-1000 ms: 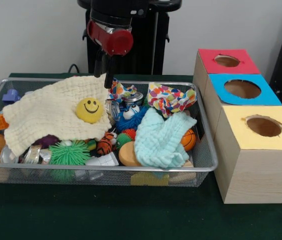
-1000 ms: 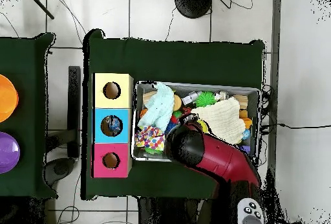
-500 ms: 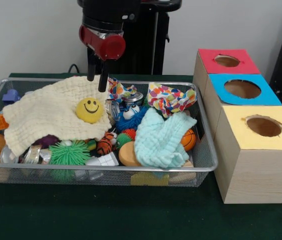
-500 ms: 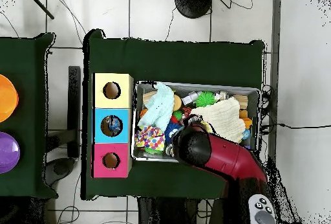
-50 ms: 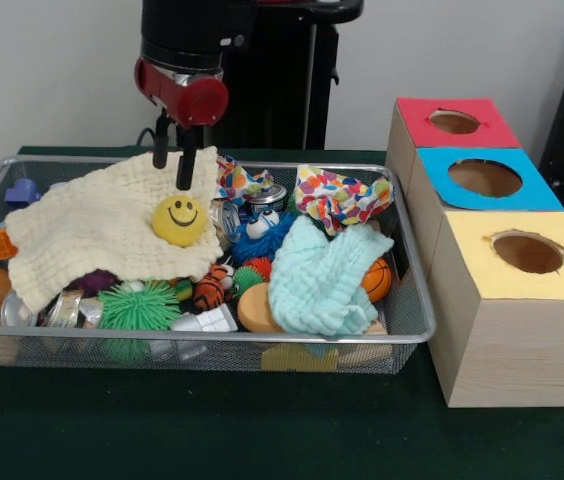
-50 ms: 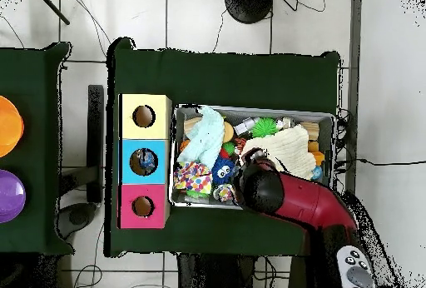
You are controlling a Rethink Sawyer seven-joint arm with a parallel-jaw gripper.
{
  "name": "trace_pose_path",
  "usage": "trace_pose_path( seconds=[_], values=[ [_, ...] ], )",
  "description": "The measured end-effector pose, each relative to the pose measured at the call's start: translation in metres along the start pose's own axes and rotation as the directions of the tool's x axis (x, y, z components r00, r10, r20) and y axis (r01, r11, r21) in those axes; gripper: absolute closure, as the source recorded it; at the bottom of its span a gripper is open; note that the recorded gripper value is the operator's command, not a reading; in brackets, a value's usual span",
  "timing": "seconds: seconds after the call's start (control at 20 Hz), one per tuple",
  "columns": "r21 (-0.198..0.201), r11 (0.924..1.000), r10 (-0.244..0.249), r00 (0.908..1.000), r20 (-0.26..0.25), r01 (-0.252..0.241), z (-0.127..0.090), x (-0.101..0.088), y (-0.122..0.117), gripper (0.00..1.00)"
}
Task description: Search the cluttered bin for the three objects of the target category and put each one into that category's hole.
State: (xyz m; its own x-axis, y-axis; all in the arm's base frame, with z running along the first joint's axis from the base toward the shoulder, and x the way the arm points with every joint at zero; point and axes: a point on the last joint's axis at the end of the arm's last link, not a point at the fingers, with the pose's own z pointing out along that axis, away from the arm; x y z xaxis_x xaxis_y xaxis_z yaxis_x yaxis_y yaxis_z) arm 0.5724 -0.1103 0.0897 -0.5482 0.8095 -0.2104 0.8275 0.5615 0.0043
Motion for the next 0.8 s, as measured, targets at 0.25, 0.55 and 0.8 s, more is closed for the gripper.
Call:
trace_pose_path(
  seconds=[0.25,0.55,0.8],
  values=[
    [-0.009,0.9996,-0.025,0.9995,0.018,0.025,0.003,-0.012,-0.002,0.0],
    [-0.029,0.9976,-0.062,0.997,0.047,0.064,0.01,-0.032,0.001,0.0],
    [-0.018,0.9934,-0.112,0.9919,0.06,0.113,0.023,-0.035,0.0,0.0]
  ],
)
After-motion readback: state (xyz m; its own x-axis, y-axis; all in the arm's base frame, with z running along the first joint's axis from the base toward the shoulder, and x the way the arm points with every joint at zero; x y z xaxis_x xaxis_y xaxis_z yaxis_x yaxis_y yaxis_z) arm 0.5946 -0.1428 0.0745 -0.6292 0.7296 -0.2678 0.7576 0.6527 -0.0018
